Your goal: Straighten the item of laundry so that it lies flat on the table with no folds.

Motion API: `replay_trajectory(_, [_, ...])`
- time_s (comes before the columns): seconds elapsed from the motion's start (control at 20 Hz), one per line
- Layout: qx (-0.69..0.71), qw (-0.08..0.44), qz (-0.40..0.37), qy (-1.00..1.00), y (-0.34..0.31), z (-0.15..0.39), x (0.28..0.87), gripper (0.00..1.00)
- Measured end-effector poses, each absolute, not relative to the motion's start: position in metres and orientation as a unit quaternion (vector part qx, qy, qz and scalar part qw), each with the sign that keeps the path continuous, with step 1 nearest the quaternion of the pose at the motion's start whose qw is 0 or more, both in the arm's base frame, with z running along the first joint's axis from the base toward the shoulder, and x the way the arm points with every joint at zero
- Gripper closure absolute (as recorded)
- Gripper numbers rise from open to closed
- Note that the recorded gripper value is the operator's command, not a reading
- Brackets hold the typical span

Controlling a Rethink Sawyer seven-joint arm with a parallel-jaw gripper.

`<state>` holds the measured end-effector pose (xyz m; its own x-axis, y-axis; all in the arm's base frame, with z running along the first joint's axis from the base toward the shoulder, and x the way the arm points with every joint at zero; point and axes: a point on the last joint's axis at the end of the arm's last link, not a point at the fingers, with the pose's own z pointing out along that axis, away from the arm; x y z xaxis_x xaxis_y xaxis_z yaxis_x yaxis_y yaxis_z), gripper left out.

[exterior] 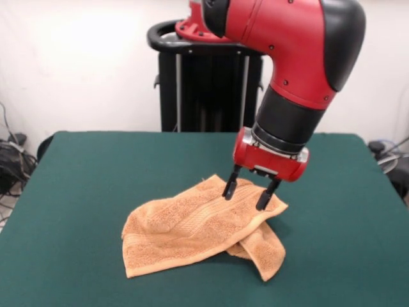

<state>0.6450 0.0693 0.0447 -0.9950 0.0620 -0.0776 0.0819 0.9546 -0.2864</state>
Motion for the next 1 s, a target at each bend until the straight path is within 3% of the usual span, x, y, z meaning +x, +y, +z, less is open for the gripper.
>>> replay_trajectory(1.0, [0.036, 0.038, -0.144, 0.988, 0.072, 0.03, 0.63, 0.0])
